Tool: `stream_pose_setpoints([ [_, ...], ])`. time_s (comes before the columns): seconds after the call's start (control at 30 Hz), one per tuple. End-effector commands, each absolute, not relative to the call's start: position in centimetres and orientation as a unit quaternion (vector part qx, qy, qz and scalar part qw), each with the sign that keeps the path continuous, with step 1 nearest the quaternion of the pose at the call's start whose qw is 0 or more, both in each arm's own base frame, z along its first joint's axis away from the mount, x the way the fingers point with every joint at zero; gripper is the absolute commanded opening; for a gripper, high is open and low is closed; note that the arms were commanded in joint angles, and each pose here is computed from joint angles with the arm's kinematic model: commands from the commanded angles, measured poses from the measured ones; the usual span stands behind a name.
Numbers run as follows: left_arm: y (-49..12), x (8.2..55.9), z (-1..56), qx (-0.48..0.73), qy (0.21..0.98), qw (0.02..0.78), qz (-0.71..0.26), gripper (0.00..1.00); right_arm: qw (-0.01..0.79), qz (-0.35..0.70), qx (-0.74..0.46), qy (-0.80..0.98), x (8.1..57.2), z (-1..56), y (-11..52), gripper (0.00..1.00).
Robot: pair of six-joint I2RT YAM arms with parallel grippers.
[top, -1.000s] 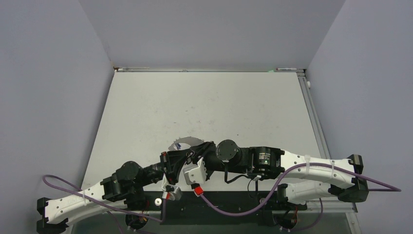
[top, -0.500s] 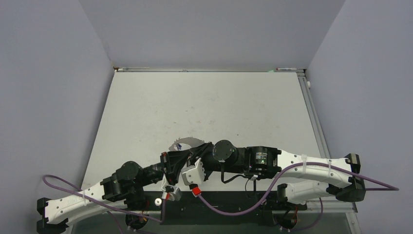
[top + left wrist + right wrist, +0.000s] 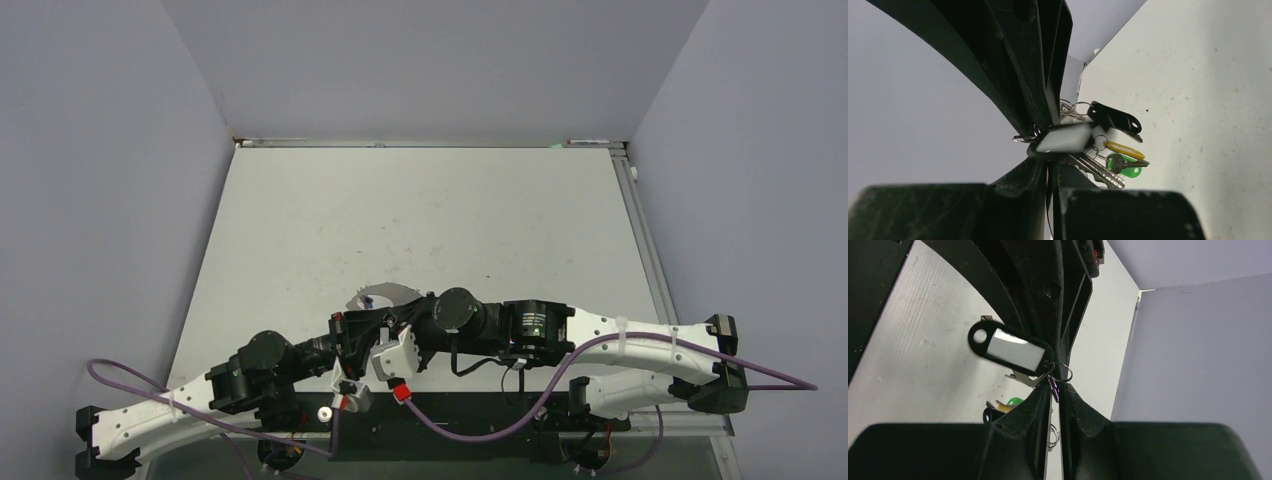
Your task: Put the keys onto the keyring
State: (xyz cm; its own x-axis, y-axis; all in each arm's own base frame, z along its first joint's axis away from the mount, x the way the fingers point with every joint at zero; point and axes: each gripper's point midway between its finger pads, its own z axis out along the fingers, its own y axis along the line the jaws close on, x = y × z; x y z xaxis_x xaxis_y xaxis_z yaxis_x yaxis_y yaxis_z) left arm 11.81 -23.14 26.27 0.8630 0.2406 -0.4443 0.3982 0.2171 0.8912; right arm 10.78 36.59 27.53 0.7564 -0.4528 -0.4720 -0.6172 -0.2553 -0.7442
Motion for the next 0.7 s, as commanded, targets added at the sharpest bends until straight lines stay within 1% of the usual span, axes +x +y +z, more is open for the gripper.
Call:
stream_pose_setpoints([
  [0.0,-22.6,11.2,30.2,0.582,0.229,0.777,-0.063,0.0,0.533,0.085,-0.772,0.336,10.9,29.7,37.5,0.12],
  [0.13,-22.6,11.2,30.3,0.581,0.228,0.778,-0.064,0.0,0.535,0.073,-0.764,0.353,11.6,29.7,37.5,0.14],
  [0.33,-22.5,11.1,30.4,0.58,0.228,0.779,-0.065,0.0,0.537,0.076,-0.762,0.355,11.6,29.9,37.6,0.06],
  [0.67,-22.5,11.0,30.2,0.581,0.228,0.778,-0.069,0.0,0.536,0.057,-0.763,0.357,12.1,30.3,37.4,0.05],
])
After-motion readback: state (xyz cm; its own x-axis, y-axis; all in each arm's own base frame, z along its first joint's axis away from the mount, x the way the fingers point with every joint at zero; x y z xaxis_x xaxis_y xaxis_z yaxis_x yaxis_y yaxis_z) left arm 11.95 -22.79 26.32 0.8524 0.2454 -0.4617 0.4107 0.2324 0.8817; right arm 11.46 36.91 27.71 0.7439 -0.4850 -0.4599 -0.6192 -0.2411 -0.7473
